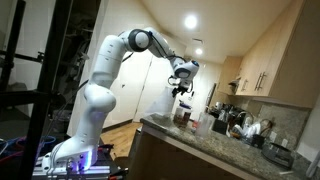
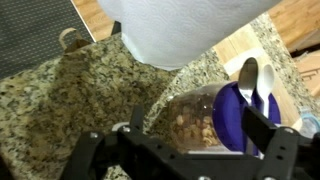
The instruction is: Remove the spoon from the blue lid and put it on the countertop
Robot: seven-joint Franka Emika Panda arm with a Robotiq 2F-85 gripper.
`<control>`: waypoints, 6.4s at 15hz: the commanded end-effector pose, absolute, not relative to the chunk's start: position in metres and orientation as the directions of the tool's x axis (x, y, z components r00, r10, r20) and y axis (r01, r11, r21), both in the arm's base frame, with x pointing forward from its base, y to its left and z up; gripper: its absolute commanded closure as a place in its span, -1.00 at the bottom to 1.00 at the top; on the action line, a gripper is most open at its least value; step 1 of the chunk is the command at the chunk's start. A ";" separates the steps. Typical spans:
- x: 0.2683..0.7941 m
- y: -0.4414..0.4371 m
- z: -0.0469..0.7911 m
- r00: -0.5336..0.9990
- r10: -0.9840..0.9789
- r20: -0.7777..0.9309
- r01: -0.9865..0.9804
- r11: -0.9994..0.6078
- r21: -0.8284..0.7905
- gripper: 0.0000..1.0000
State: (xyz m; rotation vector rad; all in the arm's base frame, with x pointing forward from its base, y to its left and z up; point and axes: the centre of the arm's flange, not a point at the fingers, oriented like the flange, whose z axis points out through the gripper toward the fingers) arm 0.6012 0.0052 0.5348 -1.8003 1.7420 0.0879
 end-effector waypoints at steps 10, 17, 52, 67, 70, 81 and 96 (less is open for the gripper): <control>0.664 0.035 0.509 -0.049 -0.925 -0.376 -0.874 0.222 -0.433 -1.00; 0.664 0.021 0.581 -0.144 -0.862 -0.486 -0.898 0.320 -0.302 -1.00; 0.695 0.035 0.493 -0.279 -0.871 -0.403 -0.923 0.359 -0.136 -0.18; 0.685 0.014 0.564 -0.258 -0.875 -0.410 -0.840 0.413 -0.353 -1.00; 0.698 0.022 0.547 -0.231 -0.905 -0.357 -0.857 0.363 -0.367 -1.00; 0.709 0.046 0.529 -0.207 -0.915 -0.346 -0.890 0.324 -0.322 -1.00; 0.722 0.039 0.494 -0.264 -0.902 -0.342 -0.910 0.350 -0.221 -1.00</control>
